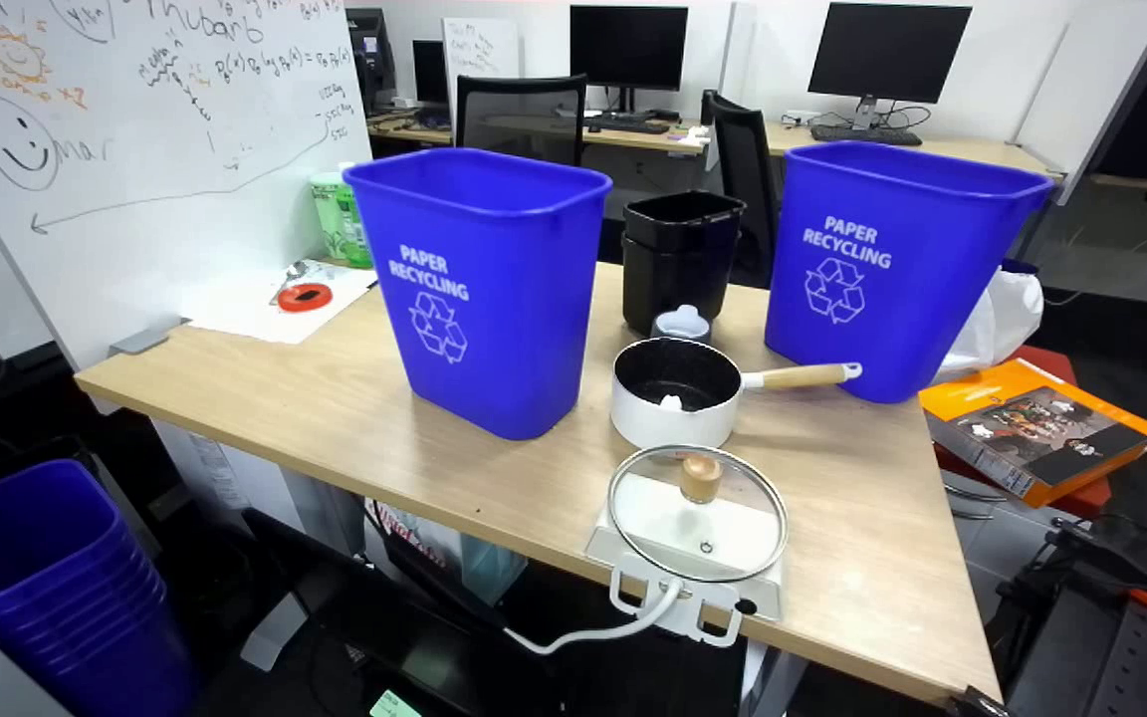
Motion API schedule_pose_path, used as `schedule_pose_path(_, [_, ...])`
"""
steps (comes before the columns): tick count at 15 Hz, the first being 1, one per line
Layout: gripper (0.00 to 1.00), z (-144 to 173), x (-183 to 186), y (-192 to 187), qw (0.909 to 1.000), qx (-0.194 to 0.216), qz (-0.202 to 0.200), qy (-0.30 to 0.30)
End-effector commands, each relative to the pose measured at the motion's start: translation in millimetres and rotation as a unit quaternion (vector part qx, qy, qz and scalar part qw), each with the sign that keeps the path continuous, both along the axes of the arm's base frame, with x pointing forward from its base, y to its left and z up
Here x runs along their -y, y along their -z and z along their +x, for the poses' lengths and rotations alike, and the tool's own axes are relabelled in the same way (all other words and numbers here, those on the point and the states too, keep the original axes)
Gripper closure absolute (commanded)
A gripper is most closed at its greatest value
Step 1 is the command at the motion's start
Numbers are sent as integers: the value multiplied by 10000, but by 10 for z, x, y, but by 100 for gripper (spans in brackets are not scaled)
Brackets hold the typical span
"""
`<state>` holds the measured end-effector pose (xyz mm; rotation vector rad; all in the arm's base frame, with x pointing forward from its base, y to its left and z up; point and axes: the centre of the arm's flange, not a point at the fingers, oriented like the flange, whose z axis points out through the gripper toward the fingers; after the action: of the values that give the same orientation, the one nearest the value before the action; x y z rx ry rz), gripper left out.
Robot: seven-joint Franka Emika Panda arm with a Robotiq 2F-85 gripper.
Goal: Place the lid on the white pot
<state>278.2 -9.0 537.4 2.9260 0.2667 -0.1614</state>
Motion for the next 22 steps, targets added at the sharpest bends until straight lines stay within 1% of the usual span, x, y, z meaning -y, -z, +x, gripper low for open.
schedule_pose_path(1, [0, -31, -17, 77, 10000, -53, 55, 31])
schedule_pose_path(3, [0, -64, -59, 222, 9999, -73, 64, 107])
schedule_pose_path(4, [0, -69, -89, 308, 9998, 0, 94, 190])
schedule_pose_path(5, [0, -62, -126, 408, 9993, 164, 71, 314])
schedule_pose_path(8, [0, -25, -276, 659, 9975, 549, 141, 412])
schedule_pose_path(11, [0, -67, -493, 906, 9957, 759, 360, 392])
schedule_pose_path(13, [0, -101, -657, 1077, 9930, 747, 706, 577])
schedule_pose_path(14, [0, -92, -720, 1099, 9918, 752, 845, 601])
schedule_pose_path(15, [0, -16, -659, 895, 9945, 682, 619, 502])
schedule_pose_path(17, [0, -10, -723, 889, 9933, 717, 729, 538])
schedule_pose_path(22, [0, -6, -720, 886, 9930, 732, 742, 549])
